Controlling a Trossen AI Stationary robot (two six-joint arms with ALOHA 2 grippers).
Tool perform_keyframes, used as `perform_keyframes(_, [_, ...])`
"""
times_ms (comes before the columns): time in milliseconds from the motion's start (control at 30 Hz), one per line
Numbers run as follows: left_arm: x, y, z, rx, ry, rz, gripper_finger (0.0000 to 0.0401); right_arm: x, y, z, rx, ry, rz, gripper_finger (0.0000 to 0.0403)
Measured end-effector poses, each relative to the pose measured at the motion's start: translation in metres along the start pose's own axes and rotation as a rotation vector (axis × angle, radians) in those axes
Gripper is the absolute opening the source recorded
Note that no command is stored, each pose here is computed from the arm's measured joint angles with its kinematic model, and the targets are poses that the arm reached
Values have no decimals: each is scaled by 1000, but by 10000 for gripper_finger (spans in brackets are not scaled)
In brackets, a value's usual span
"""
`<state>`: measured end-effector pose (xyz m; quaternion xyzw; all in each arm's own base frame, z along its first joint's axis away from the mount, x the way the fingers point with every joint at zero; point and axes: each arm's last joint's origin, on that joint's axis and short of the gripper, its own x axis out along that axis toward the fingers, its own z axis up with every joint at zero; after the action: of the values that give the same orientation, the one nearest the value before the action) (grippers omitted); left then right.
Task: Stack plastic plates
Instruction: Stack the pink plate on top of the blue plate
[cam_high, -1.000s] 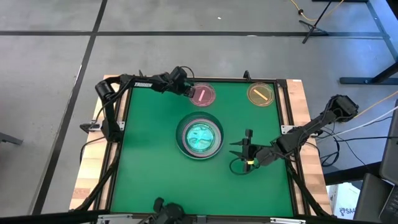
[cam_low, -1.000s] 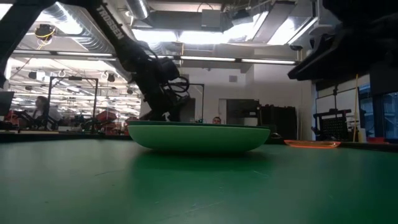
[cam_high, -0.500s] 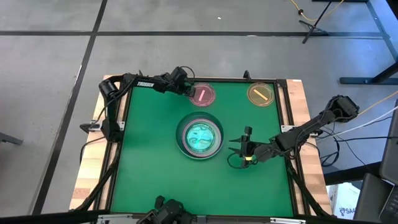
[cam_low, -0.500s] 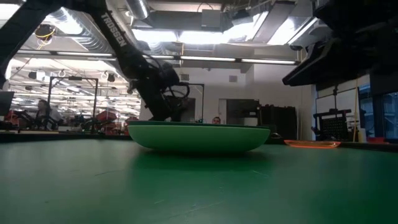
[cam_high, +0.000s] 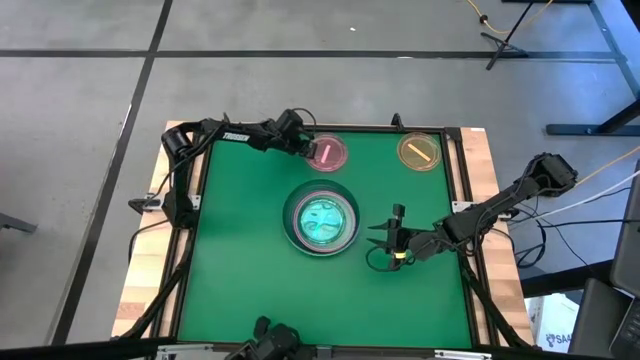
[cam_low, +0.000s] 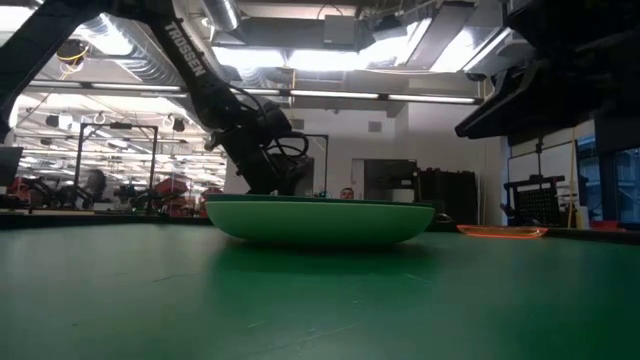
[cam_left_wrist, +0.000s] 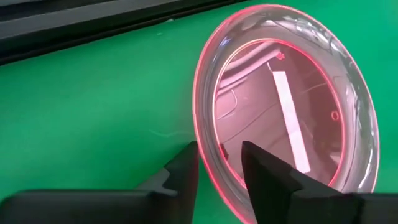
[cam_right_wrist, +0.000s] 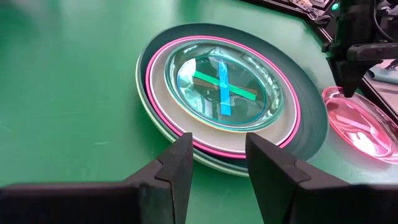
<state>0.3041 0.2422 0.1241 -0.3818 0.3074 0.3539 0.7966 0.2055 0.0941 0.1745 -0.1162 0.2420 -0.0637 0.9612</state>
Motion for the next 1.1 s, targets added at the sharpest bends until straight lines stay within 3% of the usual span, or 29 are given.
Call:
perform_keyframes(400, [0, -2, -1, 51, -17, 31, 5, 0, 0, 0, 25, 0, 3, 140])
perform_keyframes(667, [1, -5, -2, 88, -61, 88, 2, 0, 0, 0, 25, 2, 8, 140])
perform_keyframes(1100, [-14, -23, 5, 95, -143, 39, 1, 0, 0, -1, 42, 10, 7, 140])
